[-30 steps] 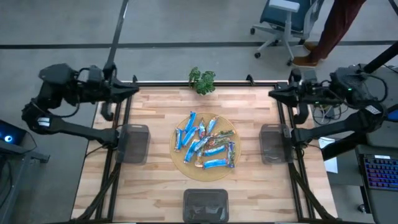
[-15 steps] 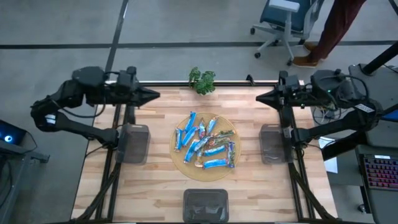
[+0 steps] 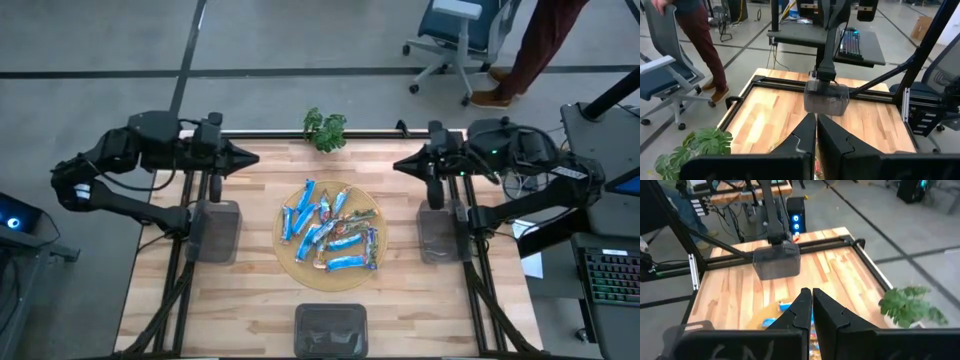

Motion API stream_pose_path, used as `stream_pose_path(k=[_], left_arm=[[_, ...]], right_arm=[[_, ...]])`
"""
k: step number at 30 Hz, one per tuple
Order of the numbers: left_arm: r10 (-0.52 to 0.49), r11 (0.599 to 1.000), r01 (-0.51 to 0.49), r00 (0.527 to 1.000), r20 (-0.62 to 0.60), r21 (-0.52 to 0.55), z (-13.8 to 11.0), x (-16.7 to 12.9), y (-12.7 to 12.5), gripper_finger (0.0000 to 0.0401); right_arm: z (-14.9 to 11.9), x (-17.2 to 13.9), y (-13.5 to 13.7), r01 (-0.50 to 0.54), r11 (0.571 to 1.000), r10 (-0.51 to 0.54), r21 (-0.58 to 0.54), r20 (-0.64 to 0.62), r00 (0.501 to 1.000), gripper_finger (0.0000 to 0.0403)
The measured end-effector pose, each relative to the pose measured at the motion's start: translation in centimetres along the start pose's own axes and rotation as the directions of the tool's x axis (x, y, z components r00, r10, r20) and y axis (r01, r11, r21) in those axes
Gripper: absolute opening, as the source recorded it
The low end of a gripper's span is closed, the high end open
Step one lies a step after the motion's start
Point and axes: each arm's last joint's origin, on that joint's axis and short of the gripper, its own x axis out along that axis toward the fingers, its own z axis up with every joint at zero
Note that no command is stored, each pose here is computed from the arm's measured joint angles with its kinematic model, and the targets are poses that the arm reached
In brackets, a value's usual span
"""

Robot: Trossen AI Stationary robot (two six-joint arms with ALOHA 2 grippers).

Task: Pick and place Granola Bars by type
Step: Put the red granola bar into the top left bin

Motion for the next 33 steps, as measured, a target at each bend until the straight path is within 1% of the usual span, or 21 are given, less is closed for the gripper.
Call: stream_pose_path(k=[2, 5, 8, 13, 18, 21, 24, 28, 33], left_arm=[[0.000, 1.000, 0.000, 1.000, -0.003, -0.023, 0.0, 0.1, 0.0, 0.0003], [0.001, 1.000, -0.001, 1.000, -0.008, -0.032, -0.1, 0.1, 0.0, 0.0017], [0.001, 0.999, -0.001, 1.000, -0.012, -0.048, -0.1, 0.2, 0.0, 0.0042], [0.007, 0.999, -0.009, 1.000, -0.030, -0.046, -0.2, 0.6, 0.0, 0.0091], [0.011, 0.999, -0.013, 0.999, -0.050, -0.044, -0.3, 1.4, -0.1, 0.0124], [0.006, 0.999, -0.009, 0.998, -0.069, -0.041, -0.4, 2.0, -0.1, 0.0130], [-0.008, 0.999, 0.004, 0.996, -0.091, -0.038, -0.5, 2.6, -0.2, 0.0131], [-0.026, 0.999, 0.022, 0.992, -0.126, -0.032, -0.8, 3.2, -0.3, 0.0131], [-0.024, 1.000, 0.021, 0.989, -0.143, -0.018, -1.0, 3.2, -0.3, 0.0131]], right_arm=[[-0.1, 0.6, 0.1, 0.004, 1.000, -0.004, 0.004, -0.019, 1.000, 0.0008], [-0.2, 1.5, 0.1, 0.007, 1.000, -0.007, -0.006, -0.042, 0.999, 0.0012], [-0.2, 2.0, 0.2, 0.009, 1.000, -0.009, -0.004, -0.055, 0.998, 0.0031], [-0.2, 2.2, 0.2, 0.015, 0.997, -0.010, 0.070, -0.060, 0.998, 0.0095], [-0.2, 2.0, 0.2, 0.014, 0.997, -0.010, 0.075, -0.056, 0.998, 0.0162], [-0.2, 2.3, 0.2, 0.015, 0.997, -0.011, 0.075, -0.059, 0.998, 0.0195], [-0.3, 2.8, 0.3, 0.008, 0.997, -0.002, 0.073, -0.076, 0.997, 0.0216], [-0.5, 3.8, 0.5, -0.049, 0.998, 0.054, 0.047, -0.117, 0.992, 0.0224], [-1.2, 5.3, 0.7, -0.067, 0.998, 0.069, 0.018, -0.206, 0.976, 0.0224]])
